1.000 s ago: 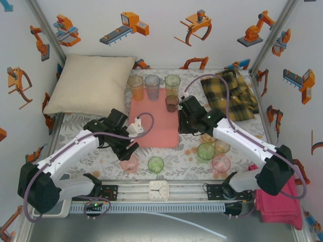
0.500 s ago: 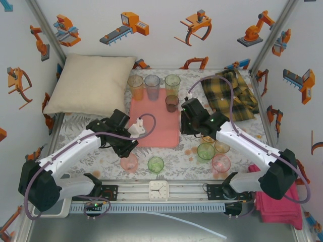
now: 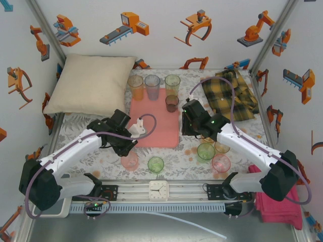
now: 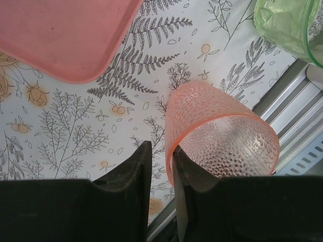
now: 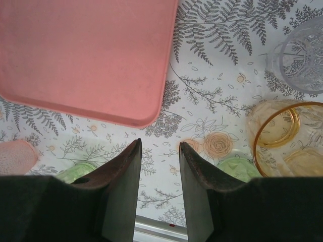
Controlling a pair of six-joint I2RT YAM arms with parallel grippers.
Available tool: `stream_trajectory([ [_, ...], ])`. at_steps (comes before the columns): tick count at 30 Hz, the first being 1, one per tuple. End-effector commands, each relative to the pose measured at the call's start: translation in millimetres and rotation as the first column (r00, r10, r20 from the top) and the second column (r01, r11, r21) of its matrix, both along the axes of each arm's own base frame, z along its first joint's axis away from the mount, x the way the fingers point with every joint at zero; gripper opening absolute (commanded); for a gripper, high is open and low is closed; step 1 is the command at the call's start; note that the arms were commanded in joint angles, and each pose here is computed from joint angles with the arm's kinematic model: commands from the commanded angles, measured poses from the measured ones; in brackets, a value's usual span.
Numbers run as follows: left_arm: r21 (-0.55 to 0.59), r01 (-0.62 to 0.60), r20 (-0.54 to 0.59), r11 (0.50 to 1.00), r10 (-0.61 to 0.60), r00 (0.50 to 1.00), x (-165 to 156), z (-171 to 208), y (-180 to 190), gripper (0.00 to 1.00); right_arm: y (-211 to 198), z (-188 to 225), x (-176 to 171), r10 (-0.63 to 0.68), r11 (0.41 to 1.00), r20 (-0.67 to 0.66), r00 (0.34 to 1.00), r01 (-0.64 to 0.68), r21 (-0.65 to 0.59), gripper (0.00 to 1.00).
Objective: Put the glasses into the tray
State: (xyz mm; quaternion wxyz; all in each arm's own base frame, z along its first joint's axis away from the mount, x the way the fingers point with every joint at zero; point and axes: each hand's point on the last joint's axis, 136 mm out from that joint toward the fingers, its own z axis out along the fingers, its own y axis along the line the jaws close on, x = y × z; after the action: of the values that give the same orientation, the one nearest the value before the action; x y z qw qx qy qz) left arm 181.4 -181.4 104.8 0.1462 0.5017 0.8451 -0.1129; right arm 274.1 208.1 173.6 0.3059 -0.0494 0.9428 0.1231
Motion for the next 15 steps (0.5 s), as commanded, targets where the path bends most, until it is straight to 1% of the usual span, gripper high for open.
stream_trajectory([
  [1, 0.007, -0.005, 0.003, 1.0, 0.005, 1.0, 0.6, -0.4, -0.5, 0.24, -2.1, 7.0, 2.1, -0.029, 0.999, 0.035, 0.999, 0.028, 0.018, 0.37],
  [3, 0.007, -0.005, 0.005, 1.0, 0.005, 1.0, 0.8, 0.3, -0.2, 0.2, -2.0, 6.7, 2.3, -0.027, 1.0, 0.034, 0.999, 0.027, 0.015, 0.37],
  [4, 0.008, -0.006, 0.006, 1.0, 0.005, 1.0, 1.0, 0.4, 0.0, 0.19, -1.8, 6.8, 2.6, -0.026, 1.0, 0.035, 0.999, 0.026, 0.015, 0.37],
  [8, 0.008, -0.008, 0.007, 1.0, 0.008, 1.0, 1.4, 2.0, -0.1, 0.19, -1.7, 8.3, 2.7, -0.025, 1.0, 0.038, 0.999, 0.024, 0.015, 0.37],
  [10, 0.002, -0.008, 0.005, 1.0, 0.008, 1.0, 1.1, 5.1, -1.0, 0.16, -1.8, 8.6, 2.5, -0.025, 1.0, 0.038, 0.999, 0.024, 0.015, 0.37],
  [15, -0.004, -0.002, 0.001, 1.0, 0.002, 1.0, 0.8, 11.6, -2.3, 0.16, -2.2, 7.2, 1.7, -0.026, 1.0, 0.034, 0.999, 0.025, 0.016, 0.37],
])
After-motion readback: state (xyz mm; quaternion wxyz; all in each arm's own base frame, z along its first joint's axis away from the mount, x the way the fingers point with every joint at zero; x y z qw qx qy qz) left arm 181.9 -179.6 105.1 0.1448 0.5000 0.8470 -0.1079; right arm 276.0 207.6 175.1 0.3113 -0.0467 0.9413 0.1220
